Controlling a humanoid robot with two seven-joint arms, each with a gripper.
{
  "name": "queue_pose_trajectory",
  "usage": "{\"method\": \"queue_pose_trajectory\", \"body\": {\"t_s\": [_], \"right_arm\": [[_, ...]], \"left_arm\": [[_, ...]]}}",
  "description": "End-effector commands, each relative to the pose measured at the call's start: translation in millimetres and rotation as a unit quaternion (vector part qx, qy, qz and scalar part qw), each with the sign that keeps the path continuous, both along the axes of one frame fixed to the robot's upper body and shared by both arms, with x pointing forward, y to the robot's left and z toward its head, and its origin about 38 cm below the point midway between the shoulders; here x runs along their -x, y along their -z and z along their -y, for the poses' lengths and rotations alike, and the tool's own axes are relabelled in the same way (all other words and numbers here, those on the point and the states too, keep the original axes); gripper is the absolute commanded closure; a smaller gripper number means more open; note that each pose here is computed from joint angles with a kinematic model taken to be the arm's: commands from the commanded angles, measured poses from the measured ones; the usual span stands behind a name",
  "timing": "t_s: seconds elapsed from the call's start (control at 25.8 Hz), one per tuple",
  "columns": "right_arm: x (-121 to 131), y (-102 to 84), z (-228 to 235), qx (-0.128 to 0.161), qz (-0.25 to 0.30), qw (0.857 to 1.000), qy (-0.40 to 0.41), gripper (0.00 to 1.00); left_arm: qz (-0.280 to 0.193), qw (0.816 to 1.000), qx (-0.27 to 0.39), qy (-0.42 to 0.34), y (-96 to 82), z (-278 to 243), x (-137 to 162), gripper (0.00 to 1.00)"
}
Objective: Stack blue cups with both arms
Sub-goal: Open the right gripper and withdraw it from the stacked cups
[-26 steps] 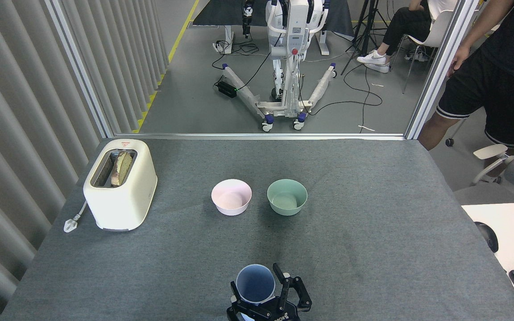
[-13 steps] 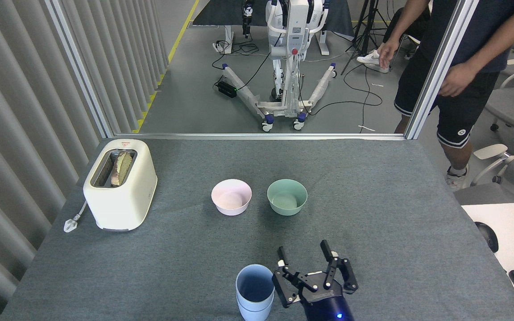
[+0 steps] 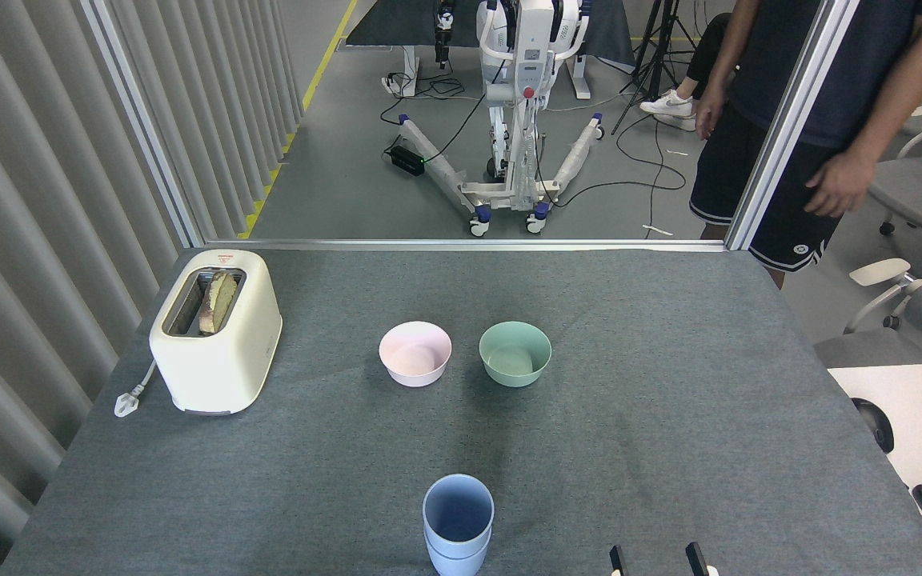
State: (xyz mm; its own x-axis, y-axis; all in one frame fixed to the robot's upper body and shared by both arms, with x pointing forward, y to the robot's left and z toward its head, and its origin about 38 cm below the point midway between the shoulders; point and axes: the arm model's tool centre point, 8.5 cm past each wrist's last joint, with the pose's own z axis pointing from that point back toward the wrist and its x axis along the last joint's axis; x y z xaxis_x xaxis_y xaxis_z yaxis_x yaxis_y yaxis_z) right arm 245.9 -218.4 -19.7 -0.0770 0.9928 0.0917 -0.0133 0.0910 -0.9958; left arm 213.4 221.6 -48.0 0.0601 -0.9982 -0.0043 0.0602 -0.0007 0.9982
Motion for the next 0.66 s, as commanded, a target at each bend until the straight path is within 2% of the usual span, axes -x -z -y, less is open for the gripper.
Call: {"method": "queue_pose_trajectory", "body": {"t_s": [0.0,0.19,0.62], "right_arm": [[22.6,14.2,-5.4,-0.012,-0.015,1.000,0.006,0.00],[33.4,14.2,-1.4,-0.012,0.003,1.000,0.004,0.00],[33.8,14.7,1.3,-0.012,-0.001,1.000,0.007,0.00]], "left_arm": [[0.007,1.000,-0.002,0.003,-3.8,-0.9,-3.2,0.00],[0.040,0.999,0.008,0.009,-25.8,3.4,-9.7,0.00],[0.037,0.999,0.006,0.008,-24.3,2.6,-7.6,0.00]]}}
